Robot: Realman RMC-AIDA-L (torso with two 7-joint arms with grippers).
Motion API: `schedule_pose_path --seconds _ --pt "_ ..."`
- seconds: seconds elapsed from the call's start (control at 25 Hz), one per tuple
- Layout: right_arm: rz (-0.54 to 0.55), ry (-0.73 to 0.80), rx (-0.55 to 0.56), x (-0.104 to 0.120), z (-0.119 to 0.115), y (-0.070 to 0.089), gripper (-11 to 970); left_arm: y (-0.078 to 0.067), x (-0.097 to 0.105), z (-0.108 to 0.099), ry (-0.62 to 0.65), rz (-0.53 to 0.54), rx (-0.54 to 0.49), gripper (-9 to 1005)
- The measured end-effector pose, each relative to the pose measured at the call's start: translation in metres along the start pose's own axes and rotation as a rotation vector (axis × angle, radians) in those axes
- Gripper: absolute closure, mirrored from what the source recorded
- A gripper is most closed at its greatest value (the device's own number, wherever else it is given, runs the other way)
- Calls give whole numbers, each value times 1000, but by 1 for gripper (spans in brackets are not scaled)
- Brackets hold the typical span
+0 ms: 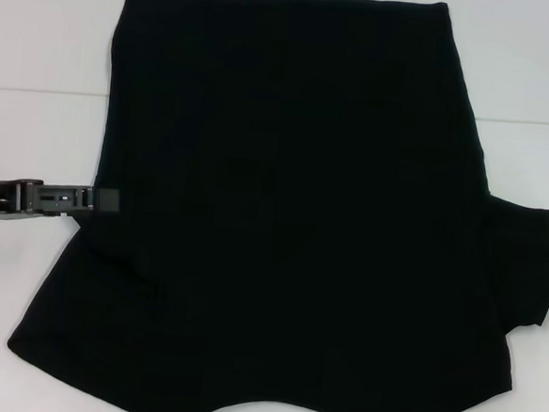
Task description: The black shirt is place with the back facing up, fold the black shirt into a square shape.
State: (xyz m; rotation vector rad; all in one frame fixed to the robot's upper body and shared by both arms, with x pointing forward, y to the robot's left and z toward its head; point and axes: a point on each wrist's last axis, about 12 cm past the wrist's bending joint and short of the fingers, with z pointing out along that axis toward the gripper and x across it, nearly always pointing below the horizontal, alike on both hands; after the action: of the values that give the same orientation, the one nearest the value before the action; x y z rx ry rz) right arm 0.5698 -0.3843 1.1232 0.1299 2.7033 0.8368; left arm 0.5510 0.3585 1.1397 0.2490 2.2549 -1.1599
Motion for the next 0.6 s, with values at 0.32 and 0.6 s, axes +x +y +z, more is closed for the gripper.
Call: schedule_pose_path --seconds 0.32,0.6 --pt "23 -18 14 1 19 -2 505 1 -1 1 -8 -3 -10 90" --pt "38 -25 27 0 34 -1 504 2 -2 1 -13 -4 -18 89"
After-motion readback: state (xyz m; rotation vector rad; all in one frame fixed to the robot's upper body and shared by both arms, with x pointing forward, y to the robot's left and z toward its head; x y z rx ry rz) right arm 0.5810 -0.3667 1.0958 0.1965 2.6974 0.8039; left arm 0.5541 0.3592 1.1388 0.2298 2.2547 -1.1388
